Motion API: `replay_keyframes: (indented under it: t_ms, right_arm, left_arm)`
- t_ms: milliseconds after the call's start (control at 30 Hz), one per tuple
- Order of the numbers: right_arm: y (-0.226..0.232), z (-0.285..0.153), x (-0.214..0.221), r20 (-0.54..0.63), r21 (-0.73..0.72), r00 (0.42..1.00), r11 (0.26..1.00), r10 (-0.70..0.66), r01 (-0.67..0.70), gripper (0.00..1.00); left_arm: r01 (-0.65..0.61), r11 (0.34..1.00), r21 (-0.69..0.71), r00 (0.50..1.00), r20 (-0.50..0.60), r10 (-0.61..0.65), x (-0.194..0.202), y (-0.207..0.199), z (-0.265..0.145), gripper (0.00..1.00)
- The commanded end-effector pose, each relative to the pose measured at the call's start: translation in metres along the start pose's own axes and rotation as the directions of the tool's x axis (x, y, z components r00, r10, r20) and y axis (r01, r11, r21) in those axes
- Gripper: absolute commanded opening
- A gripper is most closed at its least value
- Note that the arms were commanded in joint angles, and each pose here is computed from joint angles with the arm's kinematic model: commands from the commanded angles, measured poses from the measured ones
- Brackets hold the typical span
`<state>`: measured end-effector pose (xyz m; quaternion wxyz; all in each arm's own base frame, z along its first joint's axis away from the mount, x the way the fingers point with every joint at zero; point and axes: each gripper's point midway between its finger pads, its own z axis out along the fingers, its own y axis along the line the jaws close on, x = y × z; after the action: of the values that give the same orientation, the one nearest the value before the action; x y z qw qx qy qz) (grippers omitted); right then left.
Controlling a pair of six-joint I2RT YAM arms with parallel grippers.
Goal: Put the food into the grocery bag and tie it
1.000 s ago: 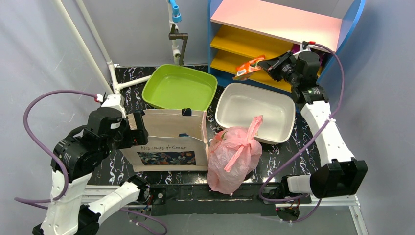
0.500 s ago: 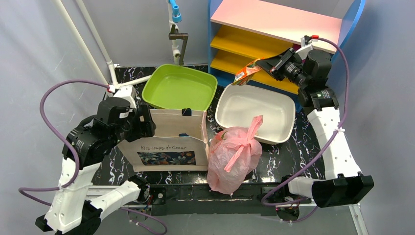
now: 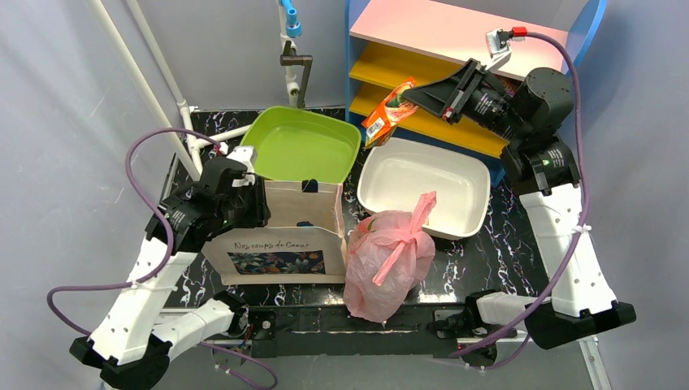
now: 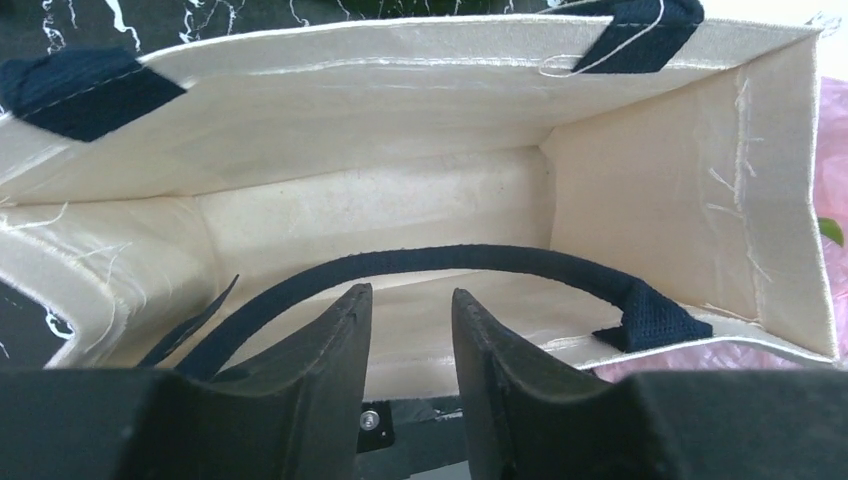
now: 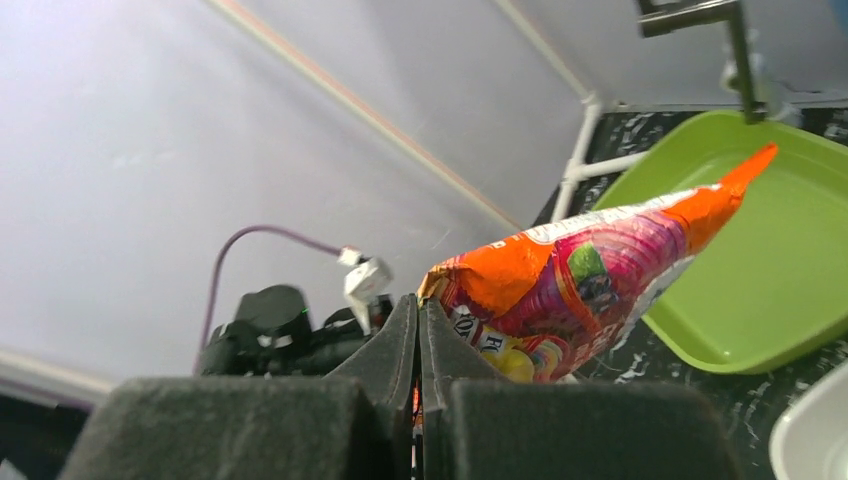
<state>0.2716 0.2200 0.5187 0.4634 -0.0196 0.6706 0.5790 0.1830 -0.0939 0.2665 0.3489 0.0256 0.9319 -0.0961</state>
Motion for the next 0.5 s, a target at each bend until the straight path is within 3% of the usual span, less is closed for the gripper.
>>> replay_keyframes:
  t_ms: [0,233,467]
  right_arm:
    - [0.057,-0.003,0.006,-0.032,-0.160,0.997,0.985,-0.071,0.065,0.01]
    - [0.092,0.018,0.052,-0.161,-0.274,0.985,0.962,-0.058,0.012,0.01]
    - [0.110,0.036,0.107,-0.299,-0.311,0.954,0.948,-0.029,-0.069,0.01]
  left_arm:
    - [-0.013,0.999,0.035,1.000,-0.023,0.014,0.005,-0.005,0.006,0.27]
    - [-0.025,0.996,0.091,0.995,-0.090,0.034,0.036,-0.005,-0.004,0.05]
    - [0.008,0.993,0.119,0.995,-0.096,0.004,0.054,-0.002,-0.017,0.02]
